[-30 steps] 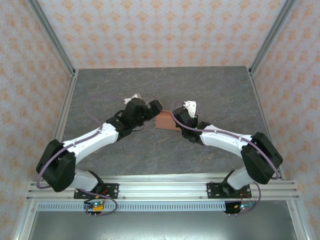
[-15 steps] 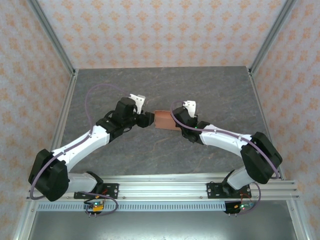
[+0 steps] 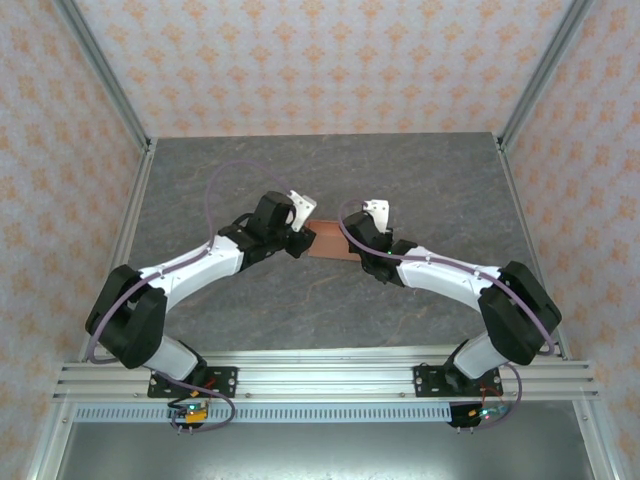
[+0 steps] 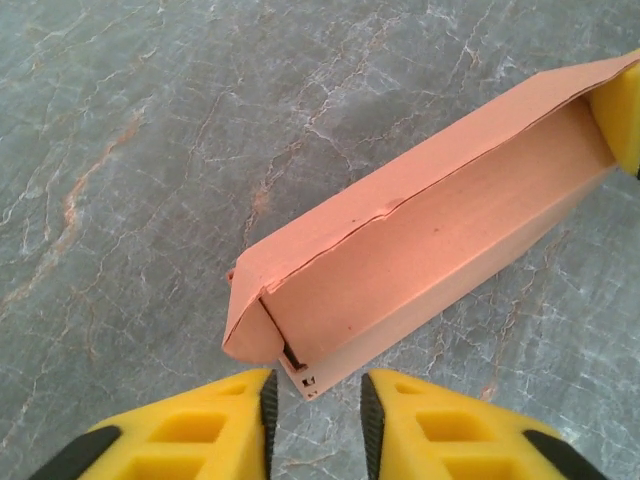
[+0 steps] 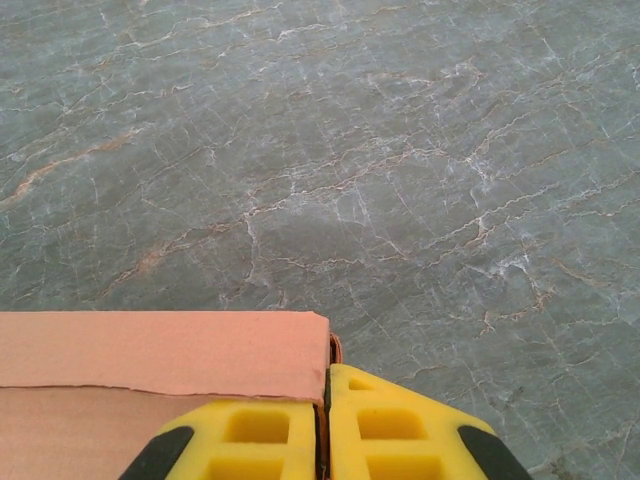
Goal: Fold the paper box
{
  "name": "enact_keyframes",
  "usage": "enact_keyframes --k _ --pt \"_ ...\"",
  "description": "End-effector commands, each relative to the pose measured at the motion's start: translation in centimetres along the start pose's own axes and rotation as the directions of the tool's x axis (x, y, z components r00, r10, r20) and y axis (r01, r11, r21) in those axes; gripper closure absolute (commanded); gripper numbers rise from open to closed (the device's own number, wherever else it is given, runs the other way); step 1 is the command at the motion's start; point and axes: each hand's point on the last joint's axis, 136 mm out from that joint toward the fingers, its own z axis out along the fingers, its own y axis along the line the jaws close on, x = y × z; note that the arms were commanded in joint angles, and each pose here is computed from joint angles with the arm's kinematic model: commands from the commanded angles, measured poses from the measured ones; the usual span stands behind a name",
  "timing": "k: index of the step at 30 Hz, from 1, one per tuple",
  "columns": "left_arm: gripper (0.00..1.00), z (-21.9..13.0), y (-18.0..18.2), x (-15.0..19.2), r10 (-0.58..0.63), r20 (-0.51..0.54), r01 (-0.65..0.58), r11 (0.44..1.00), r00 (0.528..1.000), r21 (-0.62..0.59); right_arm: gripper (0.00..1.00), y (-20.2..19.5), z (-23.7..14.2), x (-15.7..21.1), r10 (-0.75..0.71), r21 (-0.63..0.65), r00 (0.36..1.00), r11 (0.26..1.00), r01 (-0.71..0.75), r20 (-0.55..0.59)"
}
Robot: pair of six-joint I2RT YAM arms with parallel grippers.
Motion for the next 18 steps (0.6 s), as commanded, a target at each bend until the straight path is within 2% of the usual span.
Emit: enact_keyframes --k 1,5,9,18 --pt "0.72 -0.1 -0.5 -1.9 0.029 0.051 -0.03 0.999 0.998 0.021 0.91 -0.1 0.1 0.8 -0.039 0.012 0.998 0.999 0.039 -0.042" --pt "0.68 -0.2 -0.3 -2.6 0.018 0.069 -0.019 1.0 0.997 0.013 0.91 -0.1 0.2 1.0 -0.039 0.012 0.998 0.999 0.039 -0.048" --pt "0.7 0.5 0.1 -2.3 0.025 0.039 -0.025 1.0 0.999 -0.013 0.91 0.2 0.3 1.0 -0.041 0.002 0.998 0.999 0.041 -0.056" --pt "0.95 1.6 -0.9 -2.2 0.044 0.011 -0.045 0.998 0.999 0.054 0.91 0.5 0.2 0.6 -0.042 -0.004 0.997 0.999 0.042 -0.058"
